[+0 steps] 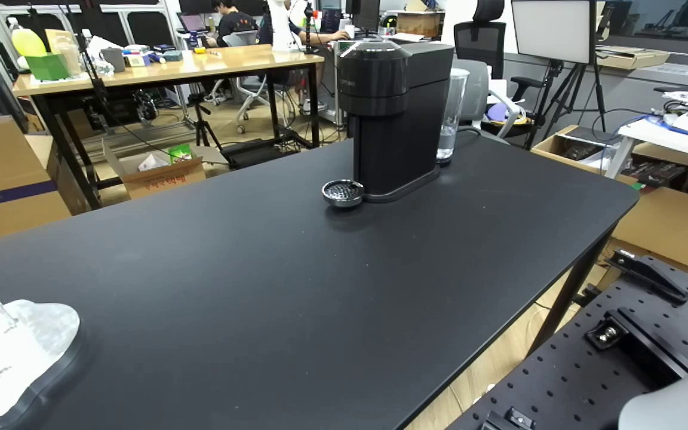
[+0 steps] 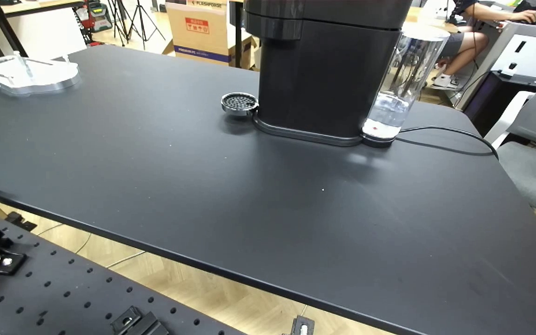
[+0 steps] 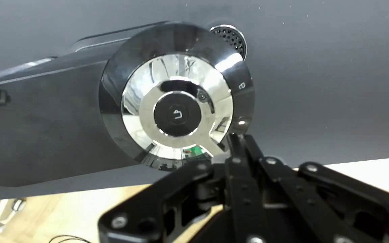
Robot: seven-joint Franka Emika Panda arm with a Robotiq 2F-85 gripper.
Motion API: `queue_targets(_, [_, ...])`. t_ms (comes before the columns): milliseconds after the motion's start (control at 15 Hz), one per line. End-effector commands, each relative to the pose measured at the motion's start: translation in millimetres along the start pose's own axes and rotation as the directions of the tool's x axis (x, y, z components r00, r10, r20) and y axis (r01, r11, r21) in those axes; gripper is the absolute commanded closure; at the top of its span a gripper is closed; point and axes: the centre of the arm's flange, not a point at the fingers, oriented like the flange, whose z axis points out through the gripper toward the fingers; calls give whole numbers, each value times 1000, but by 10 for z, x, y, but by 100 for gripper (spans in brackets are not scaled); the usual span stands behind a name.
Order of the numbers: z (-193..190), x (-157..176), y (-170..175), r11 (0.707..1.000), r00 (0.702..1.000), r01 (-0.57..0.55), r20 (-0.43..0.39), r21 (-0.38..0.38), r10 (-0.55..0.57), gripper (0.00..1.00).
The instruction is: Turn on the coffee maker
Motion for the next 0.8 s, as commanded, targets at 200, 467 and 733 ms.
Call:
queue_targets(200, [19,-208,-11,992,942,-129,313,-1,123,40])
queue_targets(467, [150,-373,0,996,933,-93,349,-2,88,39])
queue_targets(733, [177,-359,6,995,930,-97,357,-3,92,34])
